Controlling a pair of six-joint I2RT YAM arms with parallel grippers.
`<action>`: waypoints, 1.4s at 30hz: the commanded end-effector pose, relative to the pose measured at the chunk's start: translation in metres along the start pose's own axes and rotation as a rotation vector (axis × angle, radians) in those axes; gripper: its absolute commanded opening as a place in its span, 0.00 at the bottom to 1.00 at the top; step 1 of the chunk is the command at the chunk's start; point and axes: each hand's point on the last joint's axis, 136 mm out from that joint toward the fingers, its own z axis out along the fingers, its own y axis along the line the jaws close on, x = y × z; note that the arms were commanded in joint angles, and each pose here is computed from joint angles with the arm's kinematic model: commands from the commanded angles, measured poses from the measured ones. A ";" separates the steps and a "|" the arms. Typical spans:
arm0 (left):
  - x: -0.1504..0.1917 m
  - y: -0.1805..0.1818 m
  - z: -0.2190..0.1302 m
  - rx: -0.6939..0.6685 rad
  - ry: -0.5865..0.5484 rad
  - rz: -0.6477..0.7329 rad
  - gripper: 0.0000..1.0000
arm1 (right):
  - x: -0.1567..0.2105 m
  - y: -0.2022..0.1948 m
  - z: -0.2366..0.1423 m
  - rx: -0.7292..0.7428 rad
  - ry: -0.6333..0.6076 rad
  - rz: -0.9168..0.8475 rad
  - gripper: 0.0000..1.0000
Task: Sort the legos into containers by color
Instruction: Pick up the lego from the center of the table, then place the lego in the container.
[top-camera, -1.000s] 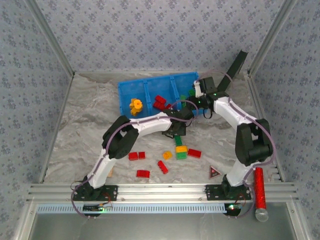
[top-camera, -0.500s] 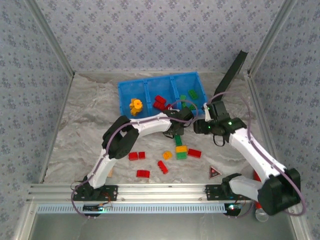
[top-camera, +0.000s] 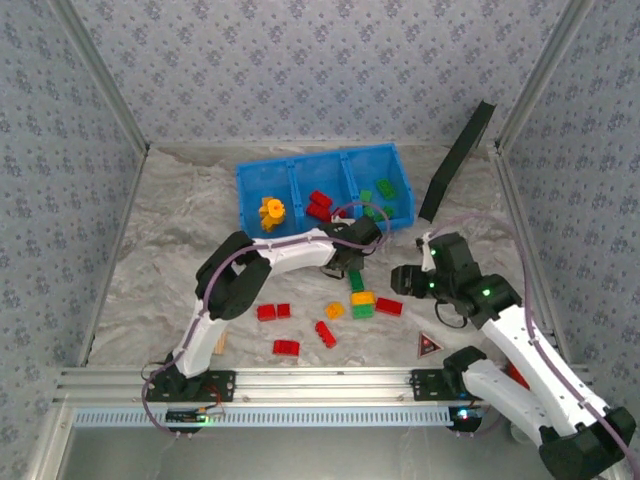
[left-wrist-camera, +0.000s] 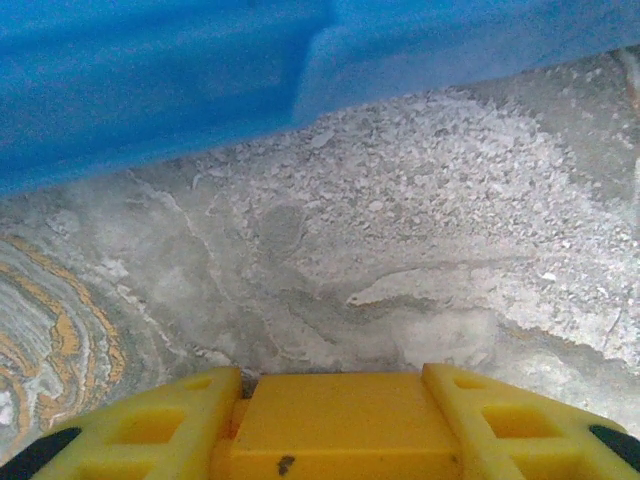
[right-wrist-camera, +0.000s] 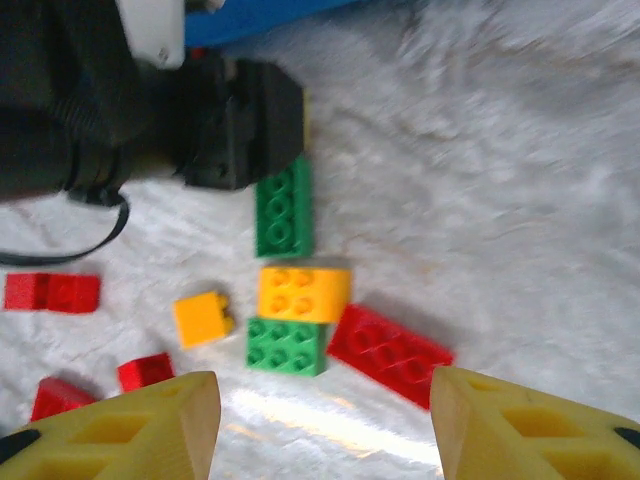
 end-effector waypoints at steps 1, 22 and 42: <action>-0.039 0.015 -0.039 0.012 -0.113 -0.015 0.32 | 0.017 0.015 0.007 -0.026 0.030 0.025 0.59; -0.160 0.172 -0.144 -0.038 -0.413 -0.175 0.30 | 0.067 0.101 0.037 -0.052 0.092 -0.189 0.62; -0.200 0.197 -0.021 -0.026 -0.232 -0.195 0.33 | 0.084 0.128 0.075 -0.012 0.177 -0.208 0.64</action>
